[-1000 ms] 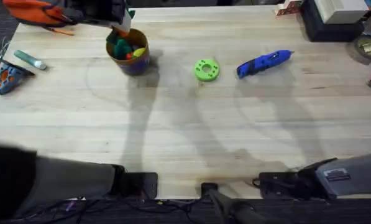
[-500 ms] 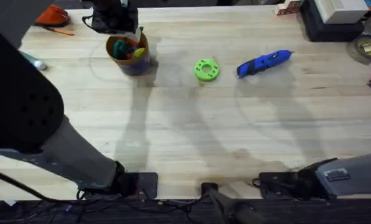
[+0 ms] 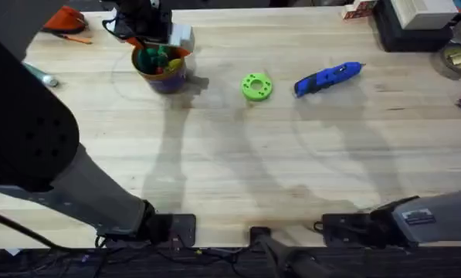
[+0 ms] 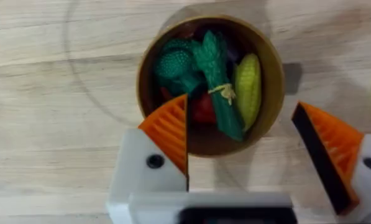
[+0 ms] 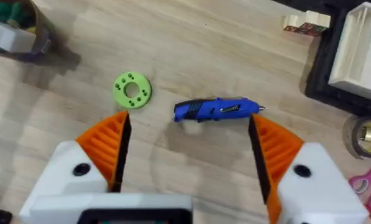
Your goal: Pick up the gripper from the table and insert it into the empty holder that is missing its gripper. Then pick up a screw, insert it into the mounting hole, and use the screwdriver to tighten it. Finally, clean up the table by picking up the vegetable and placing it into the bucket.
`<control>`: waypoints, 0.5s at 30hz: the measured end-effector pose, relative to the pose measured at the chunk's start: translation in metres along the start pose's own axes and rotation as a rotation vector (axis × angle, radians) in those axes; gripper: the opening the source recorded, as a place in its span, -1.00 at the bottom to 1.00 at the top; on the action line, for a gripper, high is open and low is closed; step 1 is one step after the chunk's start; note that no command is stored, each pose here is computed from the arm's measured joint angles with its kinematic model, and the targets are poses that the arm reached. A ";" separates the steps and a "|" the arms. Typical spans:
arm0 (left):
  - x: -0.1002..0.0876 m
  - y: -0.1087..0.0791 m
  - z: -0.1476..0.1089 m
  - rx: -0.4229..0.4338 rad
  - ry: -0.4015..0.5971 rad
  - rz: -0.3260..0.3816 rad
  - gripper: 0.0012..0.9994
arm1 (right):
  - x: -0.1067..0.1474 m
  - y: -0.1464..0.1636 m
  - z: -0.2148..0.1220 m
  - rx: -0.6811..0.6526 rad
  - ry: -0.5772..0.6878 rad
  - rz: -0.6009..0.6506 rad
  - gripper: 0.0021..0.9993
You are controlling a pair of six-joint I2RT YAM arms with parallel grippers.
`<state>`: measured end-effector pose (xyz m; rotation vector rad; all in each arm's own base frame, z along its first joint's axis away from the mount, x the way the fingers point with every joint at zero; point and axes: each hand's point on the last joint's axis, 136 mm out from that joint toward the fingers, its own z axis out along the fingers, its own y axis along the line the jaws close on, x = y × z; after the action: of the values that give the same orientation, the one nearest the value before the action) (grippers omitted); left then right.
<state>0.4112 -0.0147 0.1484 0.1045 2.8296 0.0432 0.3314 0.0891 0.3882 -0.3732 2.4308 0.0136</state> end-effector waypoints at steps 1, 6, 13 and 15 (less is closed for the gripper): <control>0.000 0.000 0.000 0.000 -0.001 0.000 0.97 | 0.000 0.000 0.000 0.000 0.000 0.000 0.99; 0.000 0.000 0.000 0.003 0.000 0.001 0.97 | 0.000 0.000 0.000 0.000 0.000 0.000 0.99; -0.002 -0.001 -0.024 0.010 -0.054 -0.001 0.97 | 0.000 0.000 0.000 0.000 0.000 0.000 0.99; -0.002 -0.001 -0.042 0.010 -0.089 -0.002 0.97 | 0.000 0.000 0.000 0.000 0.000 0.000 0.99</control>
<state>0.4002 -0.0162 0.1891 0.1032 2.7407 0.0240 0.3314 0.0891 0.3882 -0.3732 2.4308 0.0136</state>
